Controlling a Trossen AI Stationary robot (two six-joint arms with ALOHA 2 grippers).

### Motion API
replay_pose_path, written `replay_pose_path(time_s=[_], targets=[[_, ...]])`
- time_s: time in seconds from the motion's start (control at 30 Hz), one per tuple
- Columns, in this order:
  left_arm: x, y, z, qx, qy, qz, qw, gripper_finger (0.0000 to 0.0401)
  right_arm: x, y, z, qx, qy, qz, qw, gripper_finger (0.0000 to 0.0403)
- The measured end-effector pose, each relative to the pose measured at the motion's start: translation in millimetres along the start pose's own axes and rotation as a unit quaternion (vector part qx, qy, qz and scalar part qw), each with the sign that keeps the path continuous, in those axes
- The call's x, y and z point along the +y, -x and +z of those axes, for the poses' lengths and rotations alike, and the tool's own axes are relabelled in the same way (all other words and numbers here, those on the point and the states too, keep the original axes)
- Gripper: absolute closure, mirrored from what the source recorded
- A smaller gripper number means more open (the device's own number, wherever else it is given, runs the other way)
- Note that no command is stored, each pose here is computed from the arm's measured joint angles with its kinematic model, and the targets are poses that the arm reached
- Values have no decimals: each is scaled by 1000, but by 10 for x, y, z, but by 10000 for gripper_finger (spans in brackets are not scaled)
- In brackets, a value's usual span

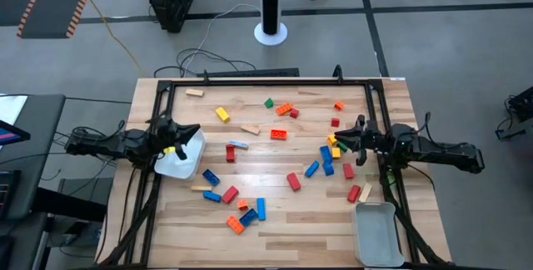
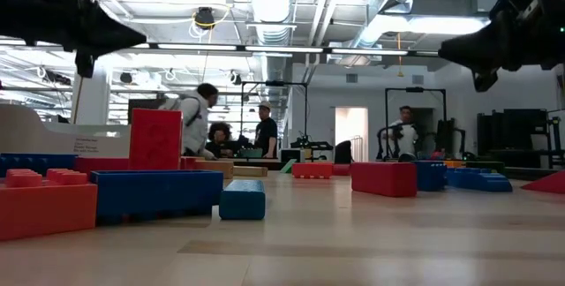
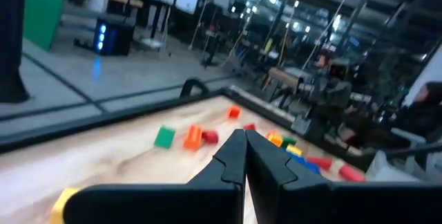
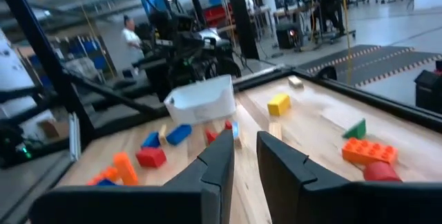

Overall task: Sort blocks by size
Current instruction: Put the red large block into the gray bin

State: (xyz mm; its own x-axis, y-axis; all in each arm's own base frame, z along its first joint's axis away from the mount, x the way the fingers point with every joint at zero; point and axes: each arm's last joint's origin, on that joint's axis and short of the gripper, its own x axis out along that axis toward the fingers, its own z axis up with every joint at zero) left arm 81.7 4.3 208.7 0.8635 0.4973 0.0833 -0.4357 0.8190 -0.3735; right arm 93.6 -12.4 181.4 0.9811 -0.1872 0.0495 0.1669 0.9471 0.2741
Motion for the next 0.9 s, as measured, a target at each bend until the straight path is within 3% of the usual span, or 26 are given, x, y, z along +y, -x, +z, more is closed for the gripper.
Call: replay_pose_path(time_s=[0.23, 0.53, 0.63, 0.9], targets=[[-69, 5, 55, -15, -35, -91, 995, 396, 18, 4, 77, -39, -12, 6, 999, 310], [-91, 17, 110, -20, -35, -115, 993, 396, 28, -61, 93, -41, -6, 6, 999, 310], [-115, 41, 202, -20, -35, -137, 990, 396, 32, -99, 95, -39, 10, 5, 999, 310], [-114, 71, 268, 5, -72, -135, 988, 396, 41, -221, 91, -34, 59, 2, 998, 310]])
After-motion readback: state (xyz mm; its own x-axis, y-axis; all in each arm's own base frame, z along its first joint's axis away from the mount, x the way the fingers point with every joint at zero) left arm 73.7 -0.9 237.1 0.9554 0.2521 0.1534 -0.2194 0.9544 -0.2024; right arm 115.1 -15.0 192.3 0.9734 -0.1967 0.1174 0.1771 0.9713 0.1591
